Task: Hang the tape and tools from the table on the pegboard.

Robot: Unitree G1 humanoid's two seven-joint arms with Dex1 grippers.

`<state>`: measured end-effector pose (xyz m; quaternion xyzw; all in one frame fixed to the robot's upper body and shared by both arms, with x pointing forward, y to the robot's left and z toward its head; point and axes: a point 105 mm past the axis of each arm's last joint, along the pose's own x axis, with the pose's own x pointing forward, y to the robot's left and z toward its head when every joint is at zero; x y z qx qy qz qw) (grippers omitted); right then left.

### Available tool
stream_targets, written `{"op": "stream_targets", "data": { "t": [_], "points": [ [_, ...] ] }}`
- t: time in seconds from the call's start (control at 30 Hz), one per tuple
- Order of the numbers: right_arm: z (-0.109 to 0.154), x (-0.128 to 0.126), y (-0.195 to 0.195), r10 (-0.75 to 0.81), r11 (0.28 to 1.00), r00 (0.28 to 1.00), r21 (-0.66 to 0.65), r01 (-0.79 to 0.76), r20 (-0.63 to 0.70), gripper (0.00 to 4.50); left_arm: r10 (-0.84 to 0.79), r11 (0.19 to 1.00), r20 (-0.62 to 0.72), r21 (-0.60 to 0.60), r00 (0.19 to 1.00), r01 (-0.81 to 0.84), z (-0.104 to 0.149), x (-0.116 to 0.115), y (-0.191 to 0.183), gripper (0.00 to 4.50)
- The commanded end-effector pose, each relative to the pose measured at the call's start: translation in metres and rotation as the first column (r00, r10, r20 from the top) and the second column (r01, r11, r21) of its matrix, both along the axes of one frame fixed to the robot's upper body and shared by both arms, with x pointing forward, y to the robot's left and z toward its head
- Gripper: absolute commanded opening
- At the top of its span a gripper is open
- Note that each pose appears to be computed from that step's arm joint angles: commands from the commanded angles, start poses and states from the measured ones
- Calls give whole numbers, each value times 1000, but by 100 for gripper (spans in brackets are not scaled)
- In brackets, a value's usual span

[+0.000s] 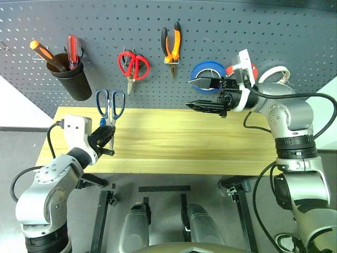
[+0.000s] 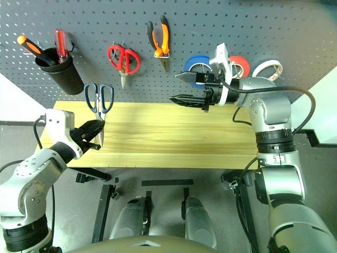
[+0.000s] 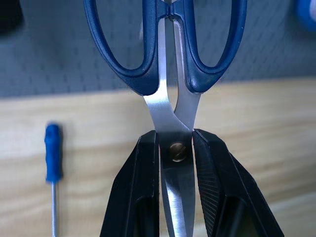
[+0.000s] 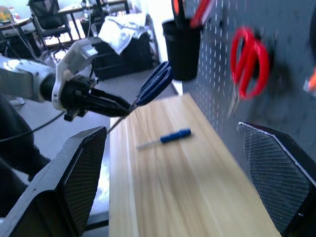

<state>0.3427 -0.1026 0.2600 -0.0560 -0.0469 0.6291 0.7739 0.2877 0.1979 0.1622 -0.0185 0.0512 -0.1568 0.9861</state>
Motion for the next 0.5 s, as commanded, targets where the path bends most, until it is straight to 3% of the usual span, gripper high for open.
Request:
{"op": "stream_targets", "data": {
  "t": [0.03,0.23,0.5],
  "points": [
    [25,-2,-6,-10,1000,997,27,8,82,450,-59,998,140,31,988,55,32,2,-14,69],
    [34,5,-13,-51,998,993,42,47,108,450,-80,996,278,68,957,63,64,9,-27,69],
    [34,9,-15,-82,996,989,40,78,122,450,-111,993,254,66,961,97,50,21,-34,69]
  ]
}}
